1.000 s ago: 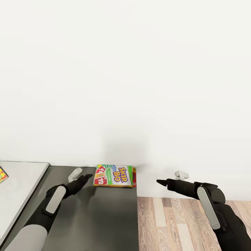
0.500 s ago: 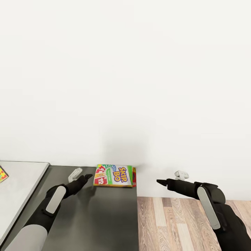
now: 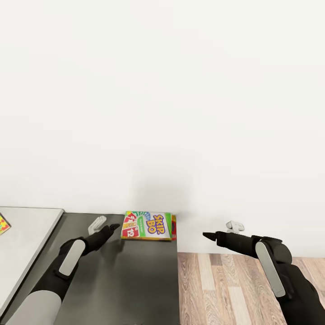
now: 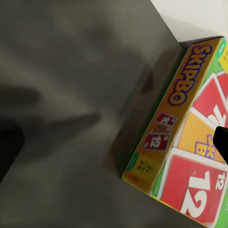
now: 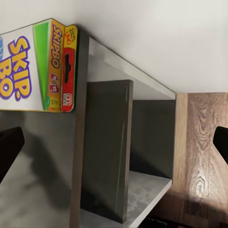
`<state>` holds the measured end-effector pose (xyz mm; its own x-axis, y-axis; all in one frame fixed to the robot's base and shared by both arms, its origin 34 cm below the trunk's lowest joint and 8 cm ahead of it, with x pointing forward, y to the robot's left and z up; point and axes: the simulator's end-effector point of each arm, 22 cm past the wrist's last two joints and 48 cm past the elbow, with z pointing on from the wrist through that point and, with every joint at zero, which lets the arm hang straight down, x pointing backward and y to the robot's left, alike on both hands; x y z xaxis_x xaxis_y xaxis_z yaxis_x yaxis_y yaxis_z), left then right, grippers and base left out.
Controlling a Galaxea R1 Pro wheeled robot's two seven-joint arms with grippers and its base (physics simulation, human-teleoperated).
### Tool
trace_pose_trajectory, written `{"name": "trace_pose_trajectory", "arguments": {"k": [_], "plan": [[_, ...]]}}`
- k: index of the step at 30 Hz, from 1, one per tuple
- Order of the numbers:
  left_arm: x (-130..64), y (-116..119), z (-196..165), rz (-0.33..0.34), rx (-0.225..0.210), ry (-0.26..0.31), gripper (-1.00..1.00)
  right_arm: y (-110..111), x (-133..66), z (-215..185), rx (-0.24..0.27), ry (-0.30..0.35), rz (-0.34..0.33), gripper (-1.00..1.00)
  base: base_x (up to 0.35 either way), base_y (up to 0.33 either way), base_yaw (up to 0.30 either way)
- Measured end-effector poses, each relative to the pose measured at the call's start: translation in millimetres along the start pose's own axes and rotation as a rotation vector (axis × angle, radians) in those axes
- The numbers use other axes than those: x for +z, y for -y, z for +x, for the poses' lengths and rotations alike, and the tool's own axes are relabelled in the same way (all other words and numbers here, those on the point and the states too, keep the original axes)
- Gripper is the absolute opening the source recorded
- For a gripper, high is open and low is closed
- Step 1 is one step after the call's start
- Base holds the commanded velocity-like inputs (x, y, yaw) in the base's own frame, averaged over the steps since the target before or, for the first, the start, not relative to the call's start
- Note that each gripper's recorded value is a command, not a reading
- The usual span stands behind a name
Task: Put all the toys in the child's room - the three board games (two on the bed and one on the table), the two jigsaw puzzles on the table, and the tennis ball on the table - inside the toy box on the table in the child's room.
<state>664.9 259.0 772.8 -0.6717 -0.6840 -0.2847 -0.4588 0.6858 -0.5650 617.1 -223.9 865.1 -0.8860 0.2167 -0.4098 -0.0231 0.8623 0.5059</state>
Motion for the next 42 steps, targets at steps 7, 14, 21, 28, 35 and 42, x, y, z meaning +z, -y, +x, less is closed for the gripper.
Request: {"name": "trace_pose_trajectory", "arguments": {"k": [7, 14, 21, 28, 35, 42], "plan": [[-0.3, 0, 0, 0.004, -0.002, 0.003, 1.0, 2, 1.0, 4, 0.003, -0.006, 0.001, 1.0, 0.0, 0.0, 0.0], [-0.2, 0, -1, 0.003, -0.002, 0.004, 1.0, 2, 0.7, 9, 0.006, -0.011, 0.002, 1.0, 0.0, 0.0, 0.0], [0.3, 28, -36, 0.042, 0.049, 0.068, 1.0, 8, 11.6, 8, 0.014, -0.025, 0.007, 1.0, 0.0, 0.0, 0.0], [-5.1, 41, -48, 0.067, 0.064, 0.097, 1.0, 9, 12.1, 8, 0.015, -0.026, 0.007, 1.0, 0.0, 0.0, 0.0], [-6.8, 45, -52, 0.075, 0.068, 0.106, 1.0, 9, 12.1, 8, 0.015, -0.026, 0.008, 1.0, 0.0, 0.0, 0.0], [-5.7, 44, -51, 0.072, 0.067, 0.103, 1.0, 10, 12.8, 9, 0.017, -0.028, 0.008, 1.0, 0.0, 0.0, 0.0]]}}
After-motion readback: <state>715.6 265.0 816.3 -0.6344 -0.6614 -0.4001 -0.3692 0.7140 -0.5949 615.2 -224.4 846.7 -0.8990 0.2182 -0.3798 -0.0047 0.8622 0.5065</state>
